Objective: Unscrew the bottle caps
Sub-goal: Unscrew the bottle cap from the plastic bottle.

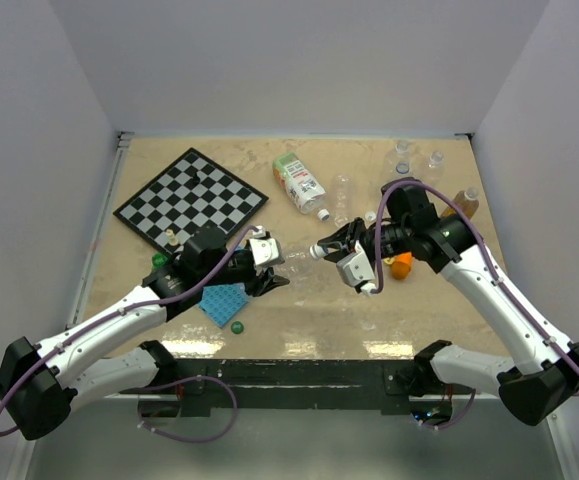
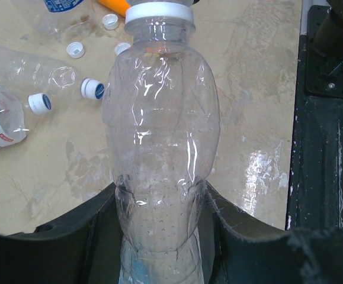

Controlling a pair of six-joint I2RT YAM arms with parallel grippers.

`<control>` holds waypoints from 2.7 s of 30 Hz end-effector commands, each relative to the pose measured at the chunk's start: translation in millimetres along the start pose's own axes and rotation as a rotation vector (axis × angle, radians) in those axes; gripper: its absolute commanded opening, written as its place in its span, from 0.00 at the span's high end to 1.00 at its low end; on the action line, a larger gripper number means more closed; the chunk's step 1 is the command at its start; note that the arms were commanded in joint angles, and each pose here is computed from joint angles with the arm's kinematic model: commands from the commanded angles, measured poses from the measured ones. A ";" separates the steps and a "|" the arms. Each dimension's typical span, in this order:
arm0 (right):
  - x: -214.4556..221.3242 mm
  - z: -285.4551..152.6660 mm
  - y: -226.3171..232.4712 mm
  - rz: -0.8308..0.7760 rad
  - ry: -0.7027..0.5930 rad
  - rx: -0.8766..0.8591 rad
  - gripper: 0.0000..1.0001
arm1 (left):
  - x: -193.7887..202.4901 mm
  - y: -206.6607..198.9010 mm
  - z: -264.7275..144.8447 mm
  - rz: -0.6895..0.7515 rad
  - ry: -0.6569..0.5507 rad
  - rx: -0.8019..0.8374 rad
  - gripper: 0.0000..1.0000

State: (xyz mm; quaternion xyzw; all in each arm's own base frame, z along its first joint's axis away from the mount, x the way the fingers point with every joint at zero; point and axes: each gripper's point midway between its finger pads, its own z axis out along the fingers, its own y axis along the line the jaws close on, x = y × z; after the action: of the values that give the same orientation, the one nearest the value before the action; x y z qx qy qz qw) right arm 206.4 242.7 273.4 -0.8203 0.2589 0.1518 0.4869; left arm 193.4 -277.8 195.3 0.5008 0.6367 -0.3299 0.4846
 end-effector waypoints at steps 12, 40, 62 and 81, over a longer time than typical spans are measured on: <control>-2.5 -21.3 -27.9 0.083 0.026 0.140 0.79 | -3.8 0.8 -4.3 -0.023 -0.005 -0.008 0.98; -25.0 -65.1 -20.9 0.601 -0.007 0.356 0.24 | -3.6 1.7 -3.9 -0.022 -0.003 -0.010 0.98; -6.5 -20.9 -17.6 1.320 -0.188 0.281 0.21 | -1.8 2.7 -3.7 -0.024 0.003 -0.017 0.98; 4.3 3.6 -11.0 1.464 -0.219 0.139 0.33 | -1.6 3.1 -2.9 -0.025 0.004 -0.016 0.98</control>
State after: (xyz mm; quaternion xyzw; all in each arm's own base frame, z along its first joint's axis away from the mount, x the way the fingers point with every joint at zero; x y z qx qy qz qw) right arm 221.4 243.4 262.9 -0.3765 0.7166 0.4824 0.3346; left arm 191.9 -272.3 186.2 0.4962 0.6549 -0.3260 0.4676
